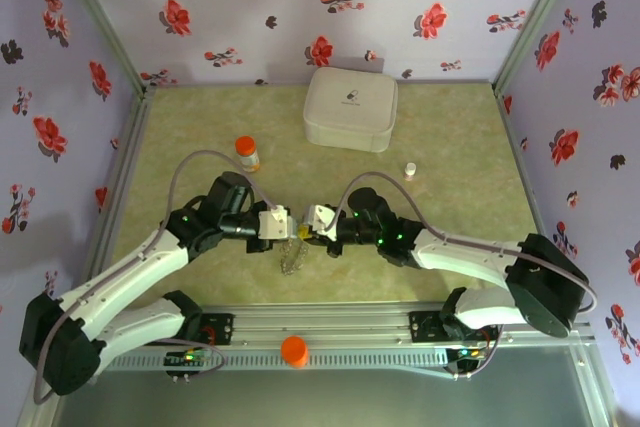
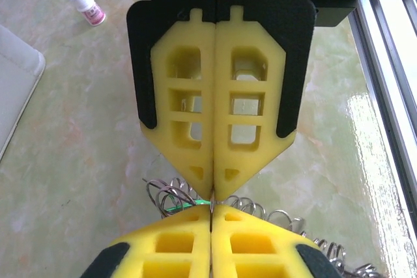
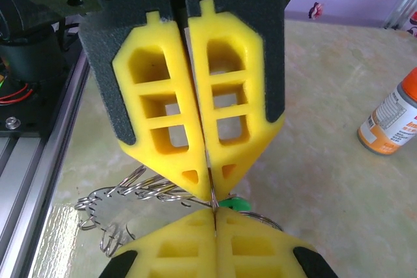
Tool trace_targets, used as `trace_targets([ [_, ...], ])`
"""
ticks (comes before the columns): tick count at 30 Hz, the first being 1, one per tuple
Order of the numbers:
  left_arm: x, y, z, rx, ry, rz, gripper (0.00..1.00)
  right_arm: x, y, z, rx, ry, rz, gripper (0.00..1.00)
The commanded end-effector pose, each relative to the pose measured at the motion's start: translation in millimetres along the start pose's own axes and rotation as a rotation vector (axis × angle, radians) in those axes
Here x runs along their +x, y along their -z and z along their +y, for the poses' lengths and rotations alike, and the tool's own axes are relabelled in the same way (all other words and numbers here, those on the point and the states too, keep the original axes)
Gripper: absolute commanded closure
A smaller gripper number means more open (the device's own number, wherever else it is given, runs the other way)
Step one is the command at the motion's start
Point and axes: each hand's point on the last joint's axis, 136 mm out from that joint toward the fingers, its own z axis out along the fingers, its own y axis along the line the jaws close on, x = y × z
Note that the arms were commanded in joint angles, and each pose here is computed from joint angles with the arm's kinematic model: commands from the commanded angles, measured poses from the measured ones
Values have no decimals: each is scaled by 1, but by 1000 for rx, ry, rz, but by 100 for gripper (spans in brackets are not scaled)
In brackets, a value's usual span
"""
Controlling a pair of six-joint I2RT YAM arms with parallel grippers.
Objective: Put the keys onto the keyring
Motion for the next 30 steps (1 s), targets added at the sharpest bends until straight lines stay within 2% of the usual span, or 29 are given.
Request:
trace_targets([
  [1,-2,-1,-4,34,-19,5,97,-35,2,-12,23,26,-100,100],
  [5,-2,1,-3,47,-7,27,100,-33,4,-20,74,23,-97,100],
  [7,-3,2,2,23,17,39,100,-32,8,-24,115,23,-92,85],
  [10,-4,8,25,-99,132,63,100,-24,21,-29,168,17,-67,76],
  [14,-8,27,72,-355,435,43,100,-19,36,-23,166,4,-37,75],
  [16,-10,40,91,-466,621,20,100,-24,39,-11,100,-33,-28,75],
  [20,-7,57,109,-581,902,33,100,-44,30,17,-88,-129,-44,77],
  [22,-1,65,116,-640,1058,52,100,-50,18,23,-110,-144,-53,77],
  [26,-5,64,119,-637,1352,34,100,-57,-7,5,32,-171,-127,72],
  [30,-10,62,117,-612,1583,19,100,-58,-20,-25,185,-264,-205,67],
])
